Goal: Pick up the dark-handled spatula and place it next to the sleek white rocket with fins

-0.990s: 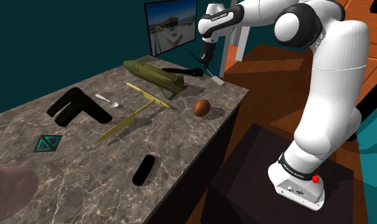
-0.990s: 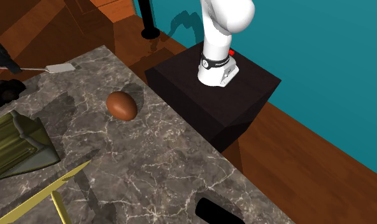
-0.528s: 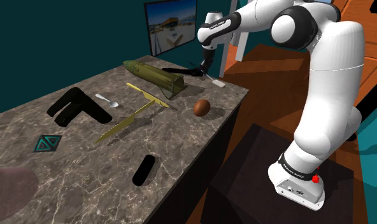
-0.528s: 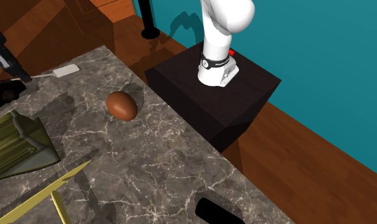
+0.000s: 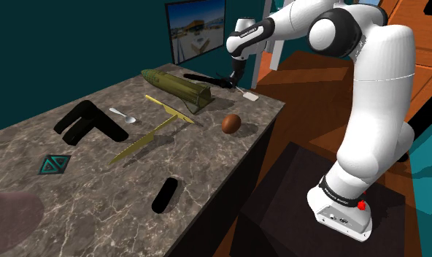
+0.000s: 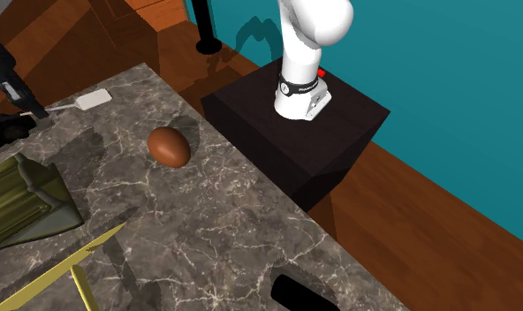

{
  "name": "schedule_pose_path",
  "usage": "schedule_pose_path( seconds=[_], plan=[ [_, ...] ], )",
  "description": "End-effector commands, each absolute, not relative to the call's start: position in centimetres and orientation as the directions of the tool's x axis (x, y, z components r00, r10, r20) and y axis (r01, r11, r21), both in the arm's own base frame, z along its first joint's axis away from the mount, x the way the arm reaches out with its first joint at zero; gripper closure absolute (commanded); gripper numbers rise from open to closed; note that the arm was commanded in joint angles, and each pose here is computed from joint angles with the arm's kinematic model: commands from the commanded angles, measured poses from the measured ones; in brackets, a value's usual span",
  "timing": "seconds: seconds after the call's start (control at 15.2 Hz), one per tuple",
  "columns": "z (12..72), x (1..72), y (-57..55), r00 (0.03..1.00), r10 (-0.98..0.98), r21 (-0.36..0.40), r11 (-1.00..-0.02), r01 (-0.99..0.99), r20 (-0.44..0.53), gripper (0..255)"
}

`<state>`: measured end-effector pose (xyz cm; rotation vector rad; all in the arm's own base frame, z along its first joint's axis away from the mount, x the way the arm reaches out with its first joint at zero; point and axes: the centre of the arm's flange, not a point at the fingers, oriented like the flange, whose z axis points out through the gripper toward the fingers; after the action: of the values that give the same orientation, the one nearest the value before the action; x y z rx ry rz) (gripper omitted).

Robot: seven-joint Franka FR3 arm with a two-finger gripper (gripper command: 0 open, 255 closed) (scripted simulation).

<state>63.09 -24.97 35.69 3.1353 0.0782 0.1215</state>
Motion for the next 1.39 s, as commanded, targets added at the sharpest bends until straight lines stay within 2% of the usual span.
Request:
schedule_pose_path(
  seconds=[0.0, 0.13, 0.2, 0.53, 0.79, 1.32],
  plan=[
    [35.0, 63.0, -24.8, 0.996, 0.051, 0.0, -0.999, 0.051, 0.066, 255],
    [35.0, 63.0, -24.8, 0.996, 0.051, 0.0, -0.999, 0.051, 0.066, 255],
    [35.1, 63.2, -24.7, 0.996, 0.051, 0.0, -0.999, 0.051, 0.066, 0],
    [35.0, 63.0, -24.8, 0.996, 0.051, 0.0, -0.999, 0.051, 0.066, 0],
    [40.0, 62.7, -24.8, 0.996, 0.051, 0.0, -0.999, 0.051, 0.066, 0],
    [40.0, 62.7, -24.8, 0.996, 0.051, 0.0, -0.999, 0.051, 0.066, 0]
  ],
)
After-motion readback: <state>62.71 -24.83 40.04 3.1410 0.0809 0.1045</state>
